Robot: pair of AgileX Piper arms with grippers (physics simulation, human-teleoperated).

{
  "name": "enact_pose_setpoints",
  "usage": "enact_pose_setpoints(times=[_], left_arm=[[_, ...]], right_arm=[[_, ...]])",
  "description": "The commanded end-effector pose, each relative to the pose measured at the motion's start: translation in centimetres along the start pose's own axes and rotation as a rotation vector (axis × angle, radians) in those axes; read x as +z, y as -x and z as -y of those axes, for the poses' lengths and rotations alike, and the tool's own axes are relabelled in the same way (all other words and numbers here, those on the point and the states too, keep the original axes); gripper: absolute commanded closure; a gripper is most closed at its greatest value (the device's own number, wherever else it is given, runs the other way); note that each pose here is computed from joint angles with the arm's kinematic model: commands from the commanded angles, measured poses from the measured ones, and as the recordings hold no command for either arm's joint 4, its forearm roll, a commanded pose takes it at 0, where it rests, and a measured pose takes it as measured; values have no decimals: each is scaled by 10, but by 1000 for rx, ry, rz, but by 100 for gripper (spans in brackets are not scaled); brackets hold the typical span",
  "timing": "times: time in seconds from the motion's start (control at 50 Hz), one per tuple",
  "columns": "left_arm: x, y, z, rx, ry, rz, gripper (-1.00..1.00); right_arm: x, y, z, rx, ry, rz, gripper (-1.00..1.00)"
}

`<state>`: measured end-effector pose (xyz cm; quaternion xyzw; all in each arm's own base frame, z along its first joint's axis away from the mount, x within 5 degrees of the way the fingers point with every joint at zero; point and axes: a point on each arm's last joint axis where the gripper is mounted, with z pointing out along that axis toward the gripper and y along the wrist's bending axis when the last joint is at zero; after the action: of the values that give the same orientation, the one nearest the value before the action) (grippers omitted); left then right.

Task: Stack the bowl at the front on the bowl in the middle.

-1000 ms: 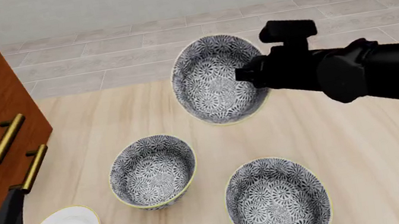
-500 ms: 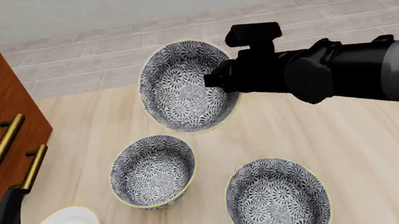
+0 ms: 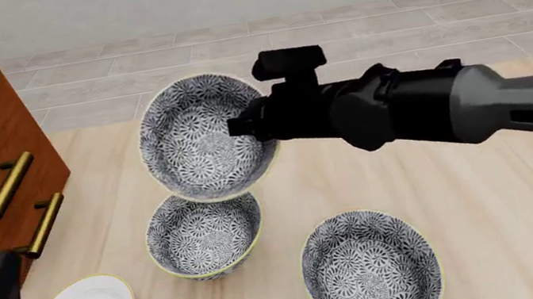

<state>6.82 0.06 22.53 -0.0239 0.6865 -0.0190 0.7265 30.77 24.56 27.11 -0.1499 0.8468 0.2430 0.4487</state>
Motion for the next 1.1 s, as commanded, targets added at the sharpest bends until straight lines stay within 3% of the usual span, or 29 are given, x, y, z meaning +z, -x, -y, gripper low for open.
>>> enact_pose_setpoints(times=[0.02, 0.36, 1.1], left_arm=[[-1, 2, 0, -7, 7, 4, -100], [-4, 4, 0, -15, 7, 8, -100], [5, 0, -1, 1, 10, -13, -100]], right_arm=[[15, -7, -19, 25, 39, -28, 100], [37, -20, -42, 9, 76, -72, 100], [59, -33, -25, 3, 33, -113, 100]])
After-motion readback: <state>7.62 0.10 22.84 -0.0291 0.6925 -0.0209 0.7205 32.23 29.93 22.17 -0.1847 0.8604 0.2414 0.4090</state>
